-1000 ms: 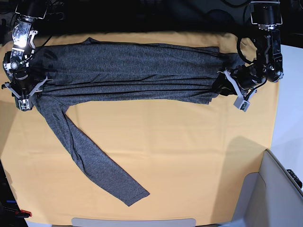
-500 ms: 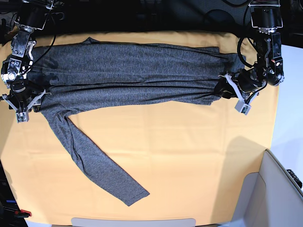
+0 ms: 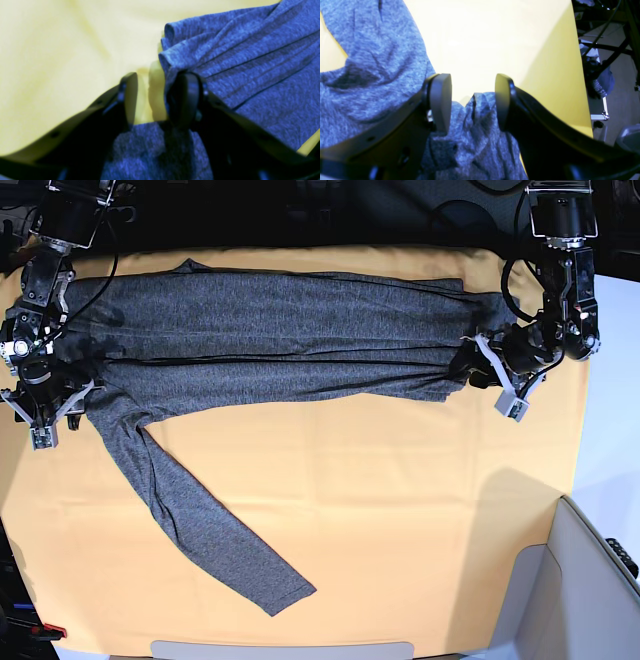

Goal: Fold the T-shirt properly
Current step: 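Release the folded edge and raise the right gripper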

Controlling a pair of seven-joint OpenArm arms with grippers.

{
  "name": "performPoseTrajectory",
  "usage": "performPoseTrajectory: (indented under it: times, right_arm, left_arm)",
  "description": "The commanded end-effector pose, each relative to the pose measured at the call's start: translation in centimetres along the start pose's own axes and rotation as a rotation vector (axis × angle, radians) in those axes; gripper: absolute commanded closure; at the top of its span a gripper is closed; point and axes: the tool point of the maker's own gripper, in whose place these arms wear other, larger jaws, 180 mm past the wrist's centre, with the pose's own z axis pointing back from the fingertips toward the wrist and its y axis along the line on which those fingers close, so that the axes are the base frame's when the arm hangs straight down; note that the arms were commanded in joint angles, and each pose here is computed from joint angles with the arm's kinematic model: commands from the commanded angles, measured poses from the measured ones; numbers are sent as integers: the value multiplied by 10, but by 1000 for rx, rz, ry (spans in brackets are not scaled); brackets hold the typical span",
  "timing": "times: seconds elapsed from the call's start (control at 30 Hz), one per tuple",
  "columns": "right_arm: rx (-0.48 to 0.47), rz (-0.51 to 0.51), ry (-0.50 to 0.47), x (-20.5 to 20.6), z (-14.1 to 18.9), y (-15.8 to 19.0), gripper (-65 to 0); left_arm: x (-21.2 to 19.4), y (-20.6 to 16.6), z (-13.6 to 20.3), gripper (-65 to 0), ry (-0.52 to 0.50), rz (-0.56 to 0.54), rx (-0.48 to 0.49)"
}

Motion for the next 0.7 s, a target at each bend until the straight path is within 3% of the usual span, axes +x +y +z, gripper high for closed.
performPoseTrajectory:
  times: [0.0, 0.1, 0.37, 0.67]
  right_arm:
    - [-26, 5, -58, 19, 4, -12, -280]
    - [-27, 5, -59, 20, 3, -12, -280]
    - [-16, -14, -73, 23, 2, -5, -280]
    - [-15, -43, -123, 45, -1, -3, -280]
  left_arm:
    - [21, 0, 10, -269, -43, -58, 10]
    - [20, -4, 14, -269, -12, -128, -16]
    - [20, -1, 17, -268, 3, -136, -9]
    - [57, -12, 38, -267, -107, -222, 21]
